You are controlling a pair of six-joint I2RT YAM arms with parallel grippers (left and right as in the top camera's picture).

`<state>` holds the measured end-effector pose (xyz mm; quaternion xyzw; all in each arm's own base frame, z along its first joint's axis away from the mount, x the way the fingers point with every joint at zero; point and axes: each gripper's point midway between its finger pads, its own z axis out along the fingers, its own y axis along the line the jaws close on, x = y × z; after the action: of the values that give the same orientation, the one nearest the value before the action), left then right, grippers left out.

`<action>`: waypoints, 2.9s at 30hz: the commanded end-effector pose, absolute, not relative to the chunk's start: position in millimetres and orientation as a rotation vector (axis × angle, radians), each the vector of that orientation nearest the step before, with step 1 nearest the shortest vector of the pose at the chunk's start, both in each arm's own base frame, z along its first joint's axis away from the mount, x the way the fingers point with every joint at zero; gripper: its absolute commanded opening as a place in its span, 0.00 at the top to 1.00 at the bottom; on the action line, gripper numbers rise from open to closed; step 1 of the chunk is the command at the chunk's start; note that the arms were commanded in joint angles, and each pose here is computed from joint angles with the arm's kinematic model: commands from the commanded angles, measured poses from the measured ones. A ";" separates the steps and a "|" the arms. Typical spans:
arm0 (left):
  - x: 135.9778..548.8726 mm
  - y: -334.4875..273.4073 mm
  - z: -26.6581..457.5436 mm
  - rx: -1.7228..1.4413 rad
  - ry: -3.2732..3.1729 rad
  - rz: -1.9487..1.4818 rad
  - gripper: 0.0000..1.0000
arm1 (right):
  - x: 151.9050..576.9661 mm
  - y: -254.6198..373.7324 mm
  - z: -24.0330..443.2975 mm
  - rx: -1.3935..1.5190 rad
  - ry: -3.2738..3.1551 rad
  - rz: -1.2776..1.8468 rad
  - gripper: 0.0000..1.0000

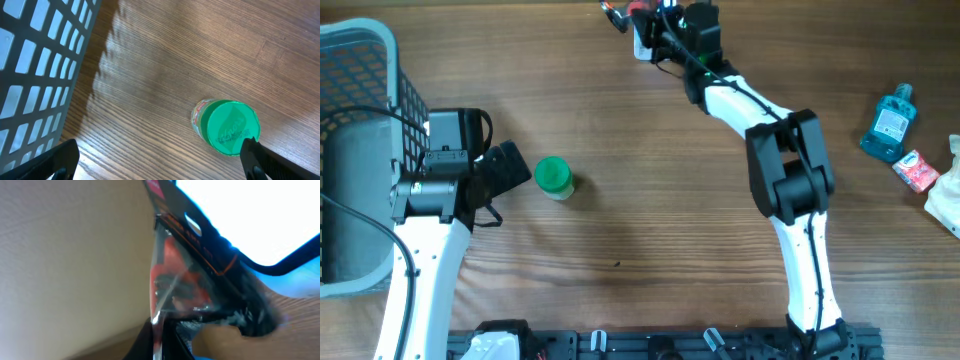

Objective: Scan the item barcode

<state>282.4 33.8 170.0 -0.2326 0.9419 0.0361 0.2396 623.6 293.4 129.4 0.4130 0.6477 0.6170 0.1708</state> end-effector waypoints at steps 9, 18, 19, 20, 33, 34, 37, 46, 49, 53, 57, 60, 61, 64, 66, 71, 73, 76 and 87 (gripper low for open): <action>285.3 35.1 174.5 -0.660 2.559 0.086 0.00 | 616.6 325.5 116.1 1.163 1.817 1.867 0.95; 285.3 35.1 174.6 -0.660 2.559 0.086 0.00 | 621.3 313.6 125.5 1.112 1.799 1.901 0.95; 285.3 35.1 174.6 -0.660 2.559 0.086 0.00 | 621.8 311.1 125.6 1.101 1.805 1.902 0.95; 285.3 35.1 174.5 -0.660 2.559 0.086 0.00 | 622.2 308.7 126.0 1.097 1.809 1.907 0.95; 285.4 35.1 174.7 -0.660 2.558 0.085 0.00 | 607.9 321.4 140.3 1.173 1.830 2.119 0.95; 285.3 35.1 174.6 -0.660 2.559 0.086 0.00 | 607.2 322.0 140.2 1.196 1.830 2.132 0.95; 285.3 35.1 174.6 -0.660 2.559 0.086 0.00 | 606.4 322.5 140.3 1.192 1.836 2.136 0.95; 285.3 35.1 174.5 -0.660 2.559 0.086 0.00 | 615.8 303.0 123.9 1.203 1.867 2.028 0.95; 285.4 35.1 174.7 -0.660 2.558 0.085 0.00 | 613.4 301.1 130.5 1.160 1.878 2.072 0.95; 285.3 35.1 174.6 -0.660 2.559 0.086 0.00 | 600.3 307.3 184.7 0.891 1.762 2.270 0.95; 285.3 35.1 174.6 -0.660 2.559 0.086 0.00 | 574.7 307.8 225.6 0.572 1.754 2.357 0.95; 285.3 35.1 174.6 -0.660 2.559 0.086 0.00 | 546.3 296.7 264.1 0.246 1.790 2.353 0.95; 285.3 35.1 174.6 -0.660 2.559 0.086 0.00 | 540.1 293.7 276.8 0.169 1.785 2.333 0.95; 285.3 35.1 174.6 -0.660 2.559 0.086 0.00 | 531.5 280.2 318.9 0.035 1.801 2.198 0.95; 285.3 35.1 174.6 -0.660 2.559 0.086 0.00 | 535.4 273.1 328.0 0.082 1.858 2.100 0.95; 285.3 35.1 174.6 -0.660 2.559 0.086 0.00 | 535.2 169.8 345.6 0.541 1.984 1.057 0.95; 285.3 35.1 174.6 -0.660 2.559 0.086 0.00 | 507.9 120.8 353.5 0.638 2.001 0.770 0.95; 285.3 35.1 174.6 -0.660 2.559 0.086 0.00 | 463.1 51.8 361.1 0.744 2.033 0.507 0.95; 285.3 35.1 174.6 -0.660 2.559 0.086 0.00 | 440.3 142.7 247.5 0.240 2.517 0.497 0.43</action>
<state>282.7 33.2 170.0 -0.2323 0.9421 0.0345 0.2393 438.4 91.6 301.3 0.1915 0.9008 0.1758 0.3478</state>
